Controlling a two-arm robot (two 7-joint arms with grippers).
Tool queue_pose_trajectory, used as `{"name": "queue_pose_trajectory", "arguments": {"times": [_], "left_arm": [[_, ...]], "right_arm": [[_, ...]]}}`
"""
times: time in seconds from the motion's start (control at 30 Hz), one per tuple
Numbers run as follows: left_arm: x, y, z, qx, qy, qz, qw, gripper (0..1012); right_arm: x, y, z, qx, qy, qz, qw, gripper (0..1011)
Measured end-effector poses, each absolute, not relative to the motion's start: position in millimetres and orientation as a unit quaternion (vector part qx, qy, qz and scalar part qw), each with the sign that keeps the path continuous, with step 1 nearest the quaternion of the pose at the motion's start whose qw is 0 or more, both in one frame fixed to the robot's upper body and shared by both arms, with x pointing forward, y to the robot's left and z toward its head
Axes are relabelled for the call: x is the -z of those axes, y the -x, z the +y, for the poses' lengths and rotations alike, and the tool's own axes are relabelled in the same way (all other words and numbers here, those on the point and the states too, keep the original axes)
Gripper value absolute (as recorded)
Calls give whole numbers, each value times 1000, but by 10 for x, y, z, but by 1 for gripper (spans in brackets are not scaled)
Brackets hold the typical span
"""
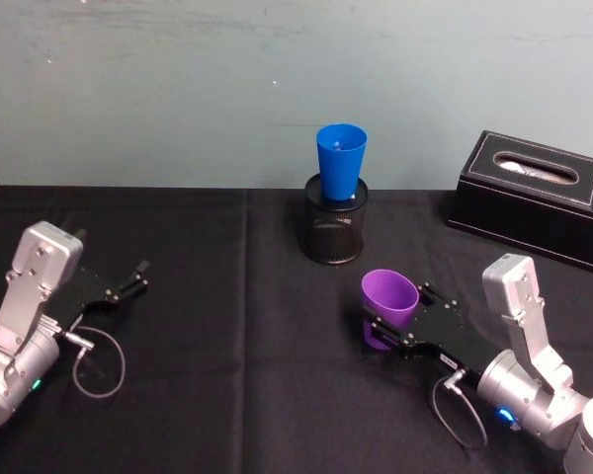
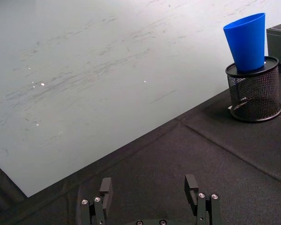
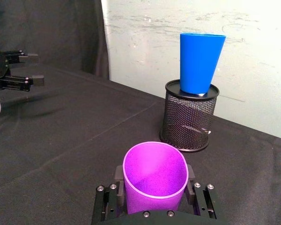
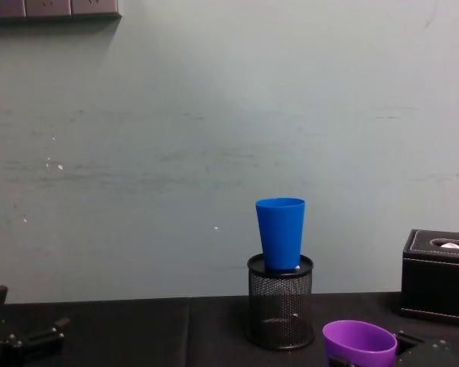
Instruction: Pick up one cup with a gripper and tap it against the other cup.
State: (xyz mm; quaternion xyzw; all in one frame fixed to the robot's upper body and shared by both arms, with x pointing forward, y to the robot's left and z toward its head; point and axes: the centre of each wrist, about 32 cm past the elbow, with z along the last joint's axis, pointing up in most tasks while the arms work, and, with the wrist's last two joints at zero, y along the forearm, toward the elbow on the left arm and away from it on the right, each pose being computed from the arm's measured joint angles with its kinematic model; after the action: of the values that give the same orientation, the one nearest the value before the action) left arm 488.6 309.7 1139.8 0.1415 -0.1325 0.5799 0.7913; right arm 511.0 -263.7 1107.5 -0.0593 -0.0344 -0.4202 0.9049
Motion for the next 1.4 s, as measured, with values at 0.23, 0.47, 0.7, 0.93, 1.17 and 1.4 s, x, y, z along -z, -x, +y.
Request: {"name": "queue_pose_trajectory", "arguments": {"times": [0.23, 0.47, 0.7, 0.93, 1.17, 1.4], "left_arm": [[-11398, -4886, 3097, -580, -142, -132, 791, 1012], [-11398, -4886, 3097, -580, -141, -132, 791, 1011], [-11398, -4886, 3097, -580, -142, -132, 791, 1011], [-11398, -4886, 3097, -580, -141, -132, 791, 1011], [-11398, -4886, 3097, -580, -142, -132, 791, 1011], [-11398, -4886, 3097, -580, -141, -132, 791, 1011]], "right_arm": [[-11078, -5111, -2631, 421, 54, -35, 905, 729], [-11120, -5109, -2647, 421, 45, -44, 905, 729], [-11203, -5096, -2655, 422, 40, -49, 904, 729], [-11288, -5067, -2646, 427, 29, -55, 902, 729], [-11351, -5025, -2624, 438, 10, -68, 896, 729], [-11432, -4994, -2621, 453, -7, -78, 888, 729]]}}
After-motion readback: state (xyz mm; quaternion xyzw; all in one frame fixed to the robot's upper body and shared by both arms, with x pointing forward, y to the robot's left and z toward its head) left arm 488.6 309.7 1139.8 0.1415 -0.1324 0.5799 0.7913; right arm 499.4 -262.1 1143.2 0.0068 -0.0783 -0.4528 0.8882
